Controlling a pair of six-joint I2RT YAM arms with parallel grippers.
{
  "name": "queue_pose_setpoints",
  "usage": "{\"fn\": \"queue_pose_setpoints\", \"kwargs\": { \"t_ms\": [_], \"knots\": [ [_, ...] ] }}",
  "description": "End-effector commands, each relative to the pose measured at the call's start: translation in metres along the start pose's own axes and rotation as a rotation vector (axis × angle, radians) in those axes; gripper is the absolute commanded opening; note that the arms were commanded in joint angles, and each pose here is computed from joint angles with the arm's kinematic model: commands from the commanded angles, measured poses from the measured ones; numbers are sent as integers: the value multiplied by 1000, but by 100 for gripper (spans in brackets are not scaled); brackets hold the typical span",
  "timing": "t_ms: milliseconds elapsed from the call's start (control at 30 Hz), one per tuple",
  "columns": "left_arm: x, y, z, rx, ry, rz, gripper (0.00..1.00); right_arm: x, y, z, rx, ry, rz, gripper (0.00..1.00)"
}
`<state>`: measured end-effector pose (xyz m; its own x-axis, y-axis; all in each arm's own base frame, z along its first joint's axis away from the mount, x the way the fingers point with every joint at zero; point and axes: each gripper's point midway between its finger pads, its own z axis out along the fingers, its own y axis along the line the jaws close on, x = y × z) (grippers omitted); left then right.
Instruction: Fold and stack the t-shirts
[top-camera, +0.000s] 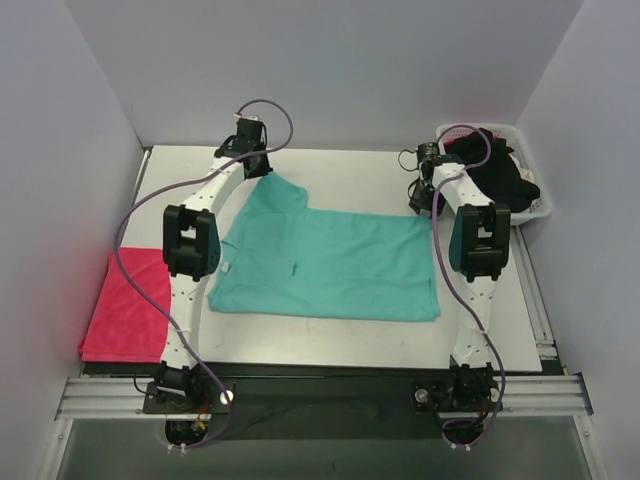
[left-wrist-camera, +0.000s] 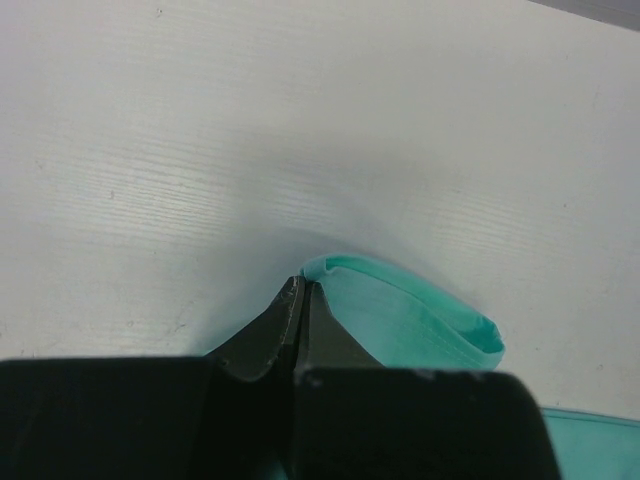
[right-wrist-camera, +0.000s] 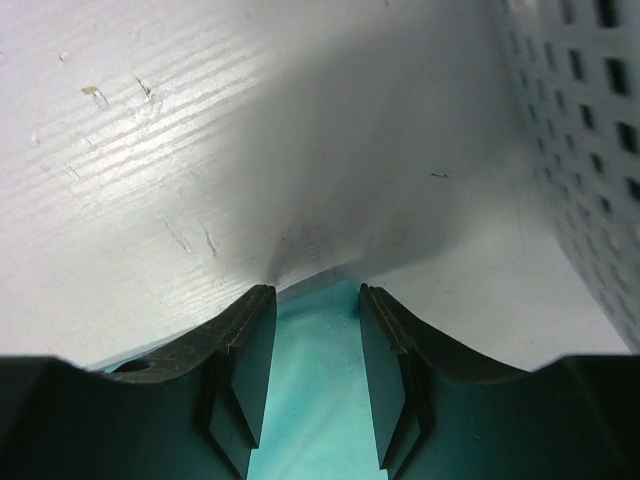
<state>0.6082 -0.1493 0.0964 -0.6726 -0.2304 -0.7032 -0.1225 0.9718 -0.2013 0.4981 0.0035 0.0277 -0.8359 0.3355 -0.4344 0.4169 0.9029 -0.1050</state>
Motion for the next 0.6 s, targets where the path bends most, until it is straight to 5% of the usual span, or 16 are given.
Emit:
{"fn": "queue_pose_setpoints", "kwargs": {
  "t_ms": [0, 300, 367, 500, 567],
  "knots": [
    [-49, -4, -34, 26, -123, -18, 0, 11, -3, -1, -1, 74, -25, 39],
    [-55, -1, -38, 25, -132, -23, 0, 32, -9, -1, 33, 146, -4, 36],
    [-56, 0, -39, 22, -137, -24, 0, 35, -10, 0, 40, 156, -7, 29],
    [-57, 4, -39, 12, -137, -30, 0, 30, -12, 0, 54, 144, -4, 0],
    [-57, 3, -40, 14, -138, -29, 0, 24, -14, -3, 63, 125, -6, 0]
  ]
}}
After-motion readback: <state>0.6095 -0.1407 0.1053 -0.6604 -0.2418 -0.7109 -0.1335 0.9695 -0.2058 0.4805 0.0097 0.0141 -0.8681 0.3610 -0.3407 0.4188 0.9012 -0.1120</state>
